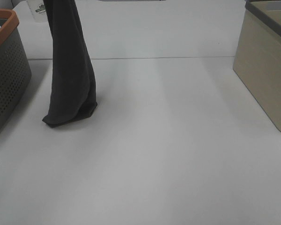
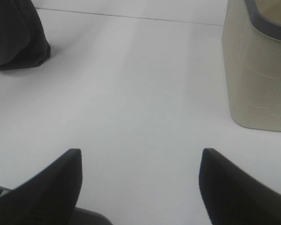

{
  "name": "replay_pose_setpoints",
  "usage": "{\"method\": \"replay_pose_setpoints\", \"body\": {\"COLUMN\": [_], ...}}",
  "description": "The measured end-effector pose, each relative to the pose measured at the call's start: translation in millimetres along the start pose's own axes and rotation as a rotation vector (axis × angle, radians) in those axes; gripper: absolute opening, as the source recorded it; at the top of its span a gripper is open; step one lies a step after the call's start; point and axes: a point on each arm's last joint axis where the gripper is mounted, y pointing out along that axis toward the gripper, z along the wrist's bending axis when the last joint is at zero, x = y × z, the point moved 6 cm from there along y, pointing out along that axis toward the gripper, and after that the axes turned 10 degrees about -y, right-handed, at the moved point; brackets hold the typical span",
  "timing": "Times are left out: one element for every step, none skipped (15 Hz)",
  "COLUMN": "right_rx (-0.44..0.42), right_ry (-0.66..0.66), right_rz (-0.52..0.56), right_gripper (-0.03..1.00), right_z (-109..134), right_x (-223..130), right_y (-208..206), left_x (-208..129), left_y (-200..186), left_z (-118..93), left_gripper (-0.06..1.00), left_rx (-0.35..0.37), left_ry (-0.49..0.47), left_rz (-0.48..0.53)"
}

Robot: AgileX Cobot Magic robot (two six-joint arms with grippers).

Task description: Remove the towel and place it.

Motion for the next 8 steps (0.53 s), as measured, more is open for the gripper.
{"method": "replay_pose_setpoints", "body": {"right_rx": [0.008,0.015,0.027,0.044,0.079,0.096,0.106,0.126], "right_ry": [-0.011,-0.022,-0.028,-0.027,-0.042,-0.050,-0.057,-0.069], "right_rz": [-0.003,-0.003,0.011,0.043,0.094,0.113,0.122,0.131], "right_gripper": [0.70,0.70,0.70,0.70,0.70,0.70,0.70,0.70], "right_z": [1,2,3,3,3,3,4,4], "right_x": [0,1,1,2,10,15,18,23], "right_y": [0,0,3,8,15,18,20,24], "left_x": [-5,-14,-23,-35,-45,-45,-44,-44], "left_y": [8,16,23,29,34,34,34,34], "left_z": [-3,-8,-14,-20,-29,-28,-28,-28], "left_gripper": [0.00,0.00,0.00,0.00,0.00,0.00,0.00,0.00], "left_rx": [0.006,0.012,0.020,0.030,0.040,0.046,0.046,0.048], "left_ry": [-0.012,-0.009,-0.001,0.018,0.044,0.041,0.040,0.039], "left_rz": [0.022,0.046,0.065,0.089,0.097,0.093,0.089,0.086]}}
